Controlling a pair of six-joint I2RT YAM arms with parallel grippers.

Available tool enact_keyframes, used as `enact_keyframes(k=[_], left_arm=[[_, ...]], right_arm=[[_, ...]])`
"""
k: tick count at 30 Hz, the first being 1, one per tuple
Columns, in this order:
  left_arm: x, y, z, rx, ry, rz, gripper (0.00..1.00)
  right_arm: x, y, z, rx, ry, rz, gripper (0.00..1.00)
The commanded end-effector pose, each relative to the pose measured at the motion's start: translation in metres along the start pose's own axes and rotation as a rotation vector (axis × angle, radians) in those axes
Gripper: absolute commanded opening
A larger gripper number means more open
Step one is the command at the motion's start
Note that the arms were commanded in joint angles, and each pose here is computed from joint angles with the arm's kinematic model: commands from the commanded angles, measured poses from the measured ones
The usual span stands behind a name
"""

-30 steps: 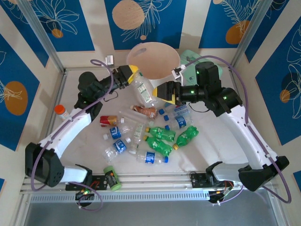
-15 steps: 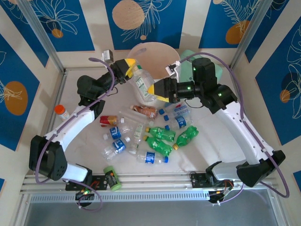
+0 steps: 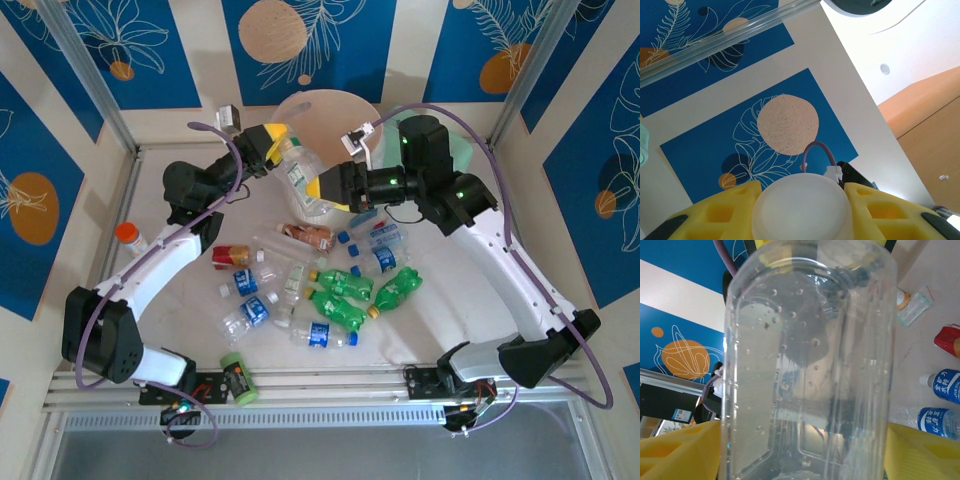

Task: Put the plastic bottles in the bin

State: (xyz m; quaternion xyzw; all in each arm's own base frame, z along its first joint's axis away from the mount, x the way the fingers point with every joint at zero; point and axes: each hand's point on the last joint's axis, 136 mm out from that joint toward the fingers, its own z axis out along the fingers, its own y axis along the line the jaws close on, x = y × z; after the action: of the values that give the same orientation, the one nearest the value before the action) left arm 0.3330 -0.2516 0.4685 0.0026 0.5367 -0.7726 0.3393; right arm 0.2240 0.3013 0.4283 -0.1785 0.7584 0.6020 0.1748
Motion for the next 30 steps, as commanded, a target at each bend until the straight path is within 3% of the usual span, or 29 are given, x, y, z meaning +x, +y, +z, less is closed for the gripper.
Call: enact_keyframes(k=[1,5,7,10,13,19,23,26,30], left_arm=[[0.001,0.002,-0.003,-0.002,0.013,0.018,0.28],[0.002,0.008,-0.004,-0.023,0.016,0.012,0.29],[0.002,0.013,-0.004,-0.040,0.017,0.006,0.37],[0.002,0.024,-0.006,-0.090,0.012,-0.012,0.62],[0.002,0.029,-0.008,-0.143,0.011,0.001,1.00],[-0.023,0.031,-0.031,-0.360,-0.040,0.102,1.00],[-0.039,0.050,-0.089,-0.771,-0.137,0.219,1.00],[-0.036,0.067,-0.129,-1.028,-0.117,0.286,1.00],[-0.020,0.087,-0.161,-1.159,-0.065,0.297,1.00]], right_arm=[[-0.001,0.008,-0.001,-0.009,-0.003,-0.029,0.75],[-0.002,0.006,0.000,0.000,-0.003,-0.025,0.67],[-0.002,0.005,0.001,0.004,-0.006,-0.024,0.64],[-0.004,0.004,0.000,0.011,-0.013,-0.027,0.61],[-0.006,0.000,0.000,0.037,-0.025,-0.025,0.59],[-0.027,-0.024,-0.009,0.181,-0.097,0.009,0.57],[-0.056,-0.050,-0.022,0.323,-0.171,0.034,0.57],[-0.082,-0.074,-0.031,0.429,-0.216,0.068,0.57],[-0.112,-0.113,-0.040,0.570,-0.231,0.116,0.56]])
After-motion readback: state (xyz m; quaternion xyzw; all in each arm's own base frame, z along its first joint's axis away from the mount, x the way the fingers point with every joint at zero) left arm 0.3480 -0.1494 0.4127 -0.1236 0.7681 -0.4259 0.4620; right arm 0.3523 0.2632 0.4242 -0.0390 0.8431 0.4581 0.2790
